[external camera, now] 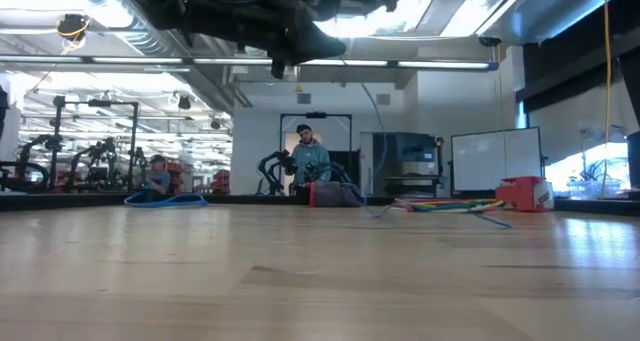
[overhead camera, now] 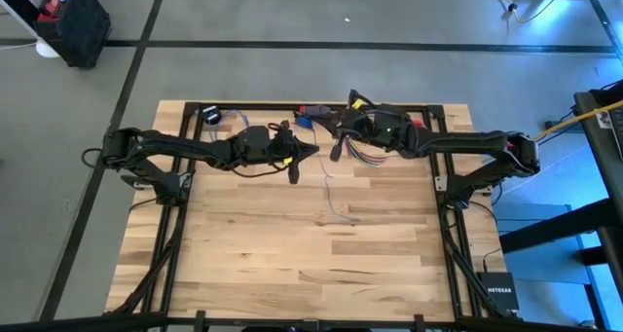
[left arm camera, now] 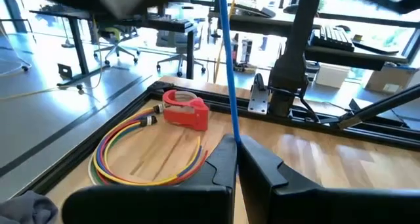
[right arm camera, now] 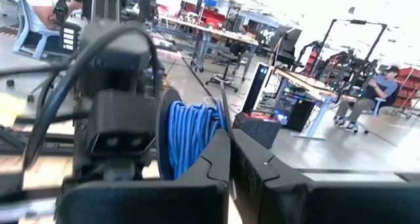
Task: Coil cords
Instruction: Coil the blue wire on the black spool
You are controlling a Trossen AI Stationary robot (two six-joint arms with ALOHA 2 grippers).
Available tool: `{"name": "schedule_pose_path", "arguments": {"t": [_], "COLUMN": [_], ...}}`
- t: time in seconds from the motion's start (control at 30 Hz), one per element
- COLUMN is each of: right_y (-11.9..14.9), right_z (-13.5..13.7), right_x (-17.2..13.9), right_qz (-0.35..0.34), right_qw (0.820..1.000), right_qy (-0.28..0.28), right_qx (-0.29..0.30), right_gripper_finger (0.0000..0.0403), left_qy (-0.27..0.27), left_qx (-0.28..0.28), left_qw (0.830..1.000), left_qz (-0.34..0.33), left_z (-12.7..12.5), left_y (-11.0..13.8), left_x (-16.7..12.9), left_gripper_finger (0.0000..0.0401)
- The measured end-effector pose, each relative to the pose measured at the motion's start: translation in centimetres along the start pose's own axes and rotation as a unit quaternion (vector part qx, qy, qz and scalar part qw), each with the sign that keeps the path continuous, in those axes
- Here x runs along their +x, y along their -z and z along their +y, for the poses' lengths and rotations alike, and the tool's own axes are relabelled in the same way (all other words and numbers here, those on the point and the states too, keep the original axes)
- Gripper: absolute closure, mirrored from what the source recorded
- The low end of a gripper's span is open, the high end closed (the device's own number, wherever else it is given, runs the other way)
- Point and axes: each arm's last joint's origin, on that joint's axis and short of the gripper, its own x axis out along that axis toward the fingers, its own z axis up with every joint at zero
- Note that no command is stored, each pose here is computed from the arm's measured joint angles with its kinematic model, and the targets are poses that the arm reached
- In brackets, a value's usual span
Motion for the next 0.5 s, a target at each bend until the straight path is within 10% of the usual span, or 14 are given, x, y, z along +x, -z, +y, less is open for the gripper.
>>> {"name": "schedule_pose_path", "arguments": {"t": [0.5], "right_y": [-4.3], "right_z": [-1.1], "right_x": [0.2], "right_qz": [-0.017], "right_qw": [1.000], "right_qy": [-0.003], "right_qx": [-0.012], "right_gripper_finger": [0.0393], "left_qy": [0.000], "left_qx": [0.007], "left_qw": [0.999], "left_qz": [0.031], "left_z": [0.0], "left_y": [0.7], "left_x": [0.0], "left_gripper_finger": [0.0397]}}
